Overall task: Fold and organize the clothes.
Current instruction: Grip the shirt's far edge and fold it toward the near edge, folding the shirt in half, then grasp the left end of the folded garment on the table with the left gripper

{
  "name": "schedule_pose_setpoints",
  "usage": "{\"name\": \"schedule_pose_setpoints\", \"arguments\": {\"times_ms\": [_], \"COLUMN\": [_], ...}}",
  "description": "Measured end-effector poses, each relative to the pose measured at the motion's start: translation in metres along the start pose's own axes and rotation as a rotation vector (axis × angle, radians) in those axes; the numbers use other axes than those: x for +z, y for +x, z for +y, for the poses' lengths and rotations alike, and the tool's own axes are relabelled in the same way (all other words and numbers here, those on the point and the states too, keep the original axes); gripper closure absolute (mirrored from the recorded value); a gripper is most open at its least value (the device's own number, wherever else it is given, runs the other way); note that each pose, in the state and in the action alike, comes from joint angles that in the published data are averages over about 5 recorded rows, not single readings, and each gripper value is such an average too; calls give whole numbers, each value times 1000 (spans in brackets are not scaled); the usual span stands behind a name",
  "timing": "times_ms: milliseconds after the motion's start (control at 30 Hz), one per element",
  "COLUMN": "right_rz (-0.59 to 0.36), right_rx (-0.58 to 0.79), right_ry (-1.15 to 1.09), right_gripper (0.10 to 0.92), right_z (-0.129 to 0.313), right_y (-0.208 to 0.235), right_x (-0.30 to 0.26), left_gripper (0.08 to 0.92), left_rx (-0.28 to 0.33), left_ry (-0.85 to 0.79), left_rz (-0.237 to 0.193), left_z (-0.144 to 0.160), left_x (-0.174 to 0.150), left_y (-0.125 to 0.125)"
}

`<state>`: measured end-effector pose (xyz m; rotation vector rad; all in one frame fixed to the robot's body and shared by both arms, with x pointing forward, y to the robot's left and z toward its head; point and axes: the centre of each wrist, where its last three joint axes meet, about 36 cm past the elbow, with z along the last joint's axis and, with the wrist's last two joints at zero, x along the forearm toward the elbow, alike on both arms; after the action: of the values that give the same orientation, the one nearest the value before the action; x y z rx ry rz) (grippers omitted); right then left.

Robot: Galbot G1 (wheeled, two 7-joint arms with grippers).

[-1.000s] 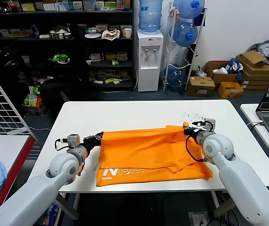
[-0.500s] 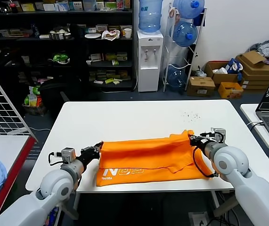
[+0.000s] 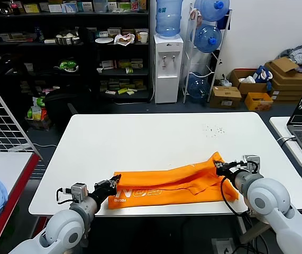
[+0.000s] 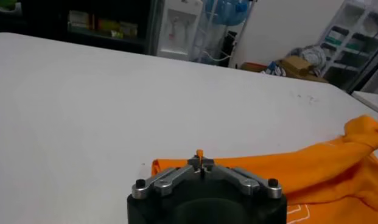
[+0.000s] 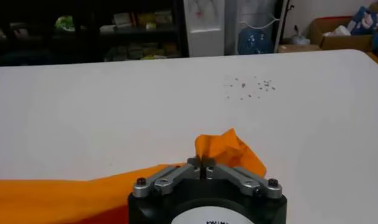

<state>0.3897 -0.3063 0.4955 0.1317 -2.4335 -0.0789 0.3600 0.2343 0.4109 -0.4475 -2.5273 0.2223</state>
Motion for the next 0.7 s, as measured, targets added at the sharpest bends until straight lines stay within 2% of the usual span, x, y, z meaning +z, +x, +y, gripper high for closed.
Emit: {"name": "schedule_pose_setpoints", "arguments": {"times_ms": [467,700], "right_rz": [0,-5], "right_rx": [-5,-1], "right_ry": [-6,-14], "right_gripper": [376,171], "right_z": [-1,0], "right_y": [12,12], "right_x": [4,6], "left_gripper": [429,221], "left_rx": [-30,-40], "left_ry": [13,40], "left_rz": [-3,15], "left_z": [3,7], "left_x": [3,13], "left_y": [8,6]}}
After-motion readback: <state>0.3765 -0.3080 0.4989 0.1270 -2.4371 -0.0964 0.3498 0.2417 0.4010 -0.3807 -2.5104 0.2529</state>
